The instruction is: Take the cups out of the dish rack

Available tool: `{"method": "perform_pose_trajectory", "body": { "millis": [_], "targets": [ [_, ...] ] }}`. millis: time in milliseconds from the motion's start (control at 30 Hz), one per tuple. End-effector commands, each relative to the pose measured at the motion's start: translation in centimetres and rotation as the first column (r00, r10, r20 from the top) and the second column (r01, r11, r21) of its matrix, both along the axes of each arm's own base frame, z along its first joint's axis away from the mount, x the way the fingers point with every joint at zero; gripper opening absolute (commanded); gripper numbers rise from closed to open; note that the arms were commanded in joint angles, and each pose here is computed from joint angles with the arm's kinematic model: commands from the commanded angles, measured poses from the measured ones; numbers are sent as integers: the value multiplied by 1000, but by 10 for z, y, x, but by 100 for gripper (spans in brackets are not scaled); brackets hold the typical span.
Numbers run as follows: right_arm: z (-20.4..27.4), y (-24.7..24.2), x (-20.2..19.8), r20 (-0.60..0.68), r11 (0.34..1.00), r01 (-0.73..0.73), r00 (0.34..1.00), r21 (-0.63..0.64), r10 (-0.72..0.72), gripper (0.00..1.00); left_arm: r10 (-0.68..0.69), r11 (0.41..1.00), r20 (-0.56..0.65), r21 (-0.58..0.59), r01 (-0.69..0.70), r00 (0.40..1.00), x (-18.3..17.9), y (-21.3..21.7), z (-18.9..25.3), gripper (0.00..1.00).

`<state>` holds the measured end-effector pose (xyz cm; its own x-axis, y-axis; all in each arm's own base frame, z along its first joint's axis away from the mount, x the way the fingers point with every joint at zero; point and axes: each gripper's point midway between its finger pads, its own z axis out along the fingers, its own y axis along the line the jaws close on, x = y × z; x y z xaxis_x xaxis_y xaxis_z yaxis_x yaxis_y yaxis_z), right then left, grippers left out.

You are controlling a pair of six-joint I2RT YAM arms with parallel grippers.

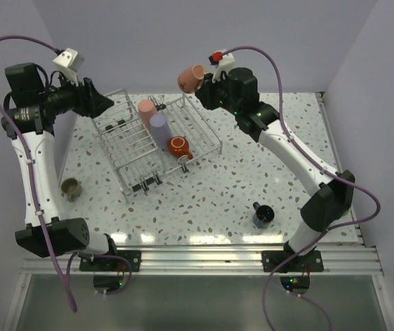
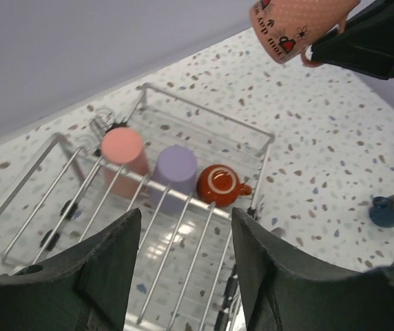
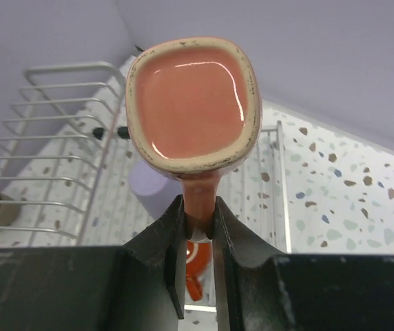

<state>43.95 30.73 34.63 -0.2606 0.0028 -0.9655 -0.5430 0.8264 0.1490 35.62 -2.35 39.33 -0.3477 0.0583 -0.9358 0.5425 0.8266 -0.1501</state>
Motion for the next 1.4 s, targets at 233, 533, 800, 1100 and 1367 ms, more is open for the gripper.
{"method": "perform_pose_trajectory", "body": {
  "millis": [233, 533, 800, 1100, 1367],
  "targets": [
    [124, 7, -82, 186, 852, -244, 967, 464, 175, 0, -386, 855, 221, -279, 438, 896, -30, -124, 68, 66],
    [138, 28, -119, 194, 735, -349, 937, 582, 291, 0, -506, 730, 232, -397, 555, 831, -39, -164, 74, 67],
    [134, 46, -135, 189, 690, -397, 913, 605, 361, 0, -509, 721, 210, -425, 547, 835, -31, -170, 68, 65],
    [124, 69, -139, 158, 635, -430, 884, 642, 439, 0, -550, 677, 276, -406, 614, 788, -46, -173, 88, 34],
    [108, 79, -135, 114, 635, -423, 876, 646, 468, 0, -571, 655, 279, -412, 634, 772, -60, -174, 87, 0]
  ]
}}
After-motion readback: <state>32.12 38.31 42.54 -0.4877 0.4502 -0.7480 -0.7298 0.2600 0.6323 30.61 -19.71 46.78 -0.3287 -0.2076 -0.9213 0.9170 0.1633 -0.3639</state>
